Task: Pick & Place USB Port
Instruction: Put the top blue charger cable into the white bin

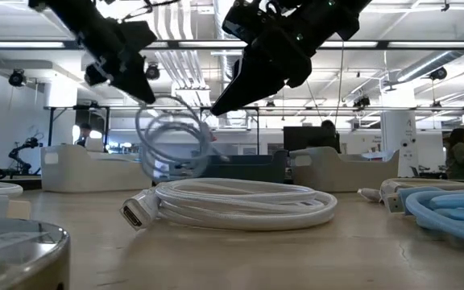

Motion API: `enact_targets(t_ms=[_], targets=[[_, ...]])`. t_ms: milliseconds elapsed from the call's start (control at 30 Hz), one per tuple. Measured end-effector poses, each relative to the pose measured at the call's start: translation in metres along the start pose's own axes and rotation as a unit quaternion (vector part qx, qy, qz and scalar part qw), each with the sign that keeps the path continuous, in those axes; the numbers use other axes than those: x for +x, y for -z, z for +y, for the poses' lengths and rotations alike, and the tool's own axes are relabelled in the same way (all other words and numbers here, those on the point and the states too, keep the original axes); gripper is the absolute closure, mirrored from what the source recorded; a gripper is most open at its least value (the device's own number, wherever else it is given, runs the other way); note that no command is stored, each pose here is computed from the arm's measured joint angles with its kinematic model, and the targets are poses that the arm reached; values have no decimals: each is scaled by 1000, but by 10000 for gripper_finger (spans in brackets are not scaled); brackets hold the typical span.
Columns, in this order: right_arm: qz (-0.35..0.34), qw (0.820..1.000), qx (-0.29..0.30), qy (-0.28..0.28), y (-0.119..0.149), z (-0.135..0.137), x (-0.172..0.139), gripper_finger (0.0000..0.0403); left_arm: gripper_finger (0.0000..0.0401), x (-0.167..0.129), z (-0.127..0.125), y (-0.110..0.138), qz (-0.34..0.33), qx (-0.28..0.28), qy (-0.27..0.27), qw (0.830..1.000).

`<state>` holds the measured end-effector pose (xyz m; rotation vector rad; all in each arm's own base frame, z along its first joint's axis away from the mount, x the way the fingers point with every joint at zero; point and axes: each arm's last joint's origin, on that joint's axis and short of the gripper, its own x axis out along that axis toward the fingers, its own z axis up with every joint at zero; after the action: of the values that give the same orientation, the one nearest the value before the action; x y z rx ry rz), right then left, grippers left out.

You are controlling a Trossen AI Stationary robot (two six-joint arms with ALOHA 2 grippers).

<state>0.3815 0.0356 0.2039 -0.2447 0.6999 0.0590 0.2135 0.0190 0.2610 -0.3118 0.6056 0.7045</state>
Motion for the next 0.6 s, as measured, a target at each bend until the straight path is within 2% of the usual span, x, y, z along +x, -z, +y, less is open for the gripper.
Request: enact_targets(t_ms=[100, 333, 600], targets=[[0, 1000, 0, 0, 0, 0, 0, 270, 397, -11, 3, -10, -8, 8, -33, 999], [9, 1000, 1, -1, 6, 1, 1, 280, 397, -37, 6, -33, -3, 18, -47, 999], [25, 1000, 10, -3, 17, 3, 4, 273, 396, -78, 33, -38, 30, 4, -125, 992]])
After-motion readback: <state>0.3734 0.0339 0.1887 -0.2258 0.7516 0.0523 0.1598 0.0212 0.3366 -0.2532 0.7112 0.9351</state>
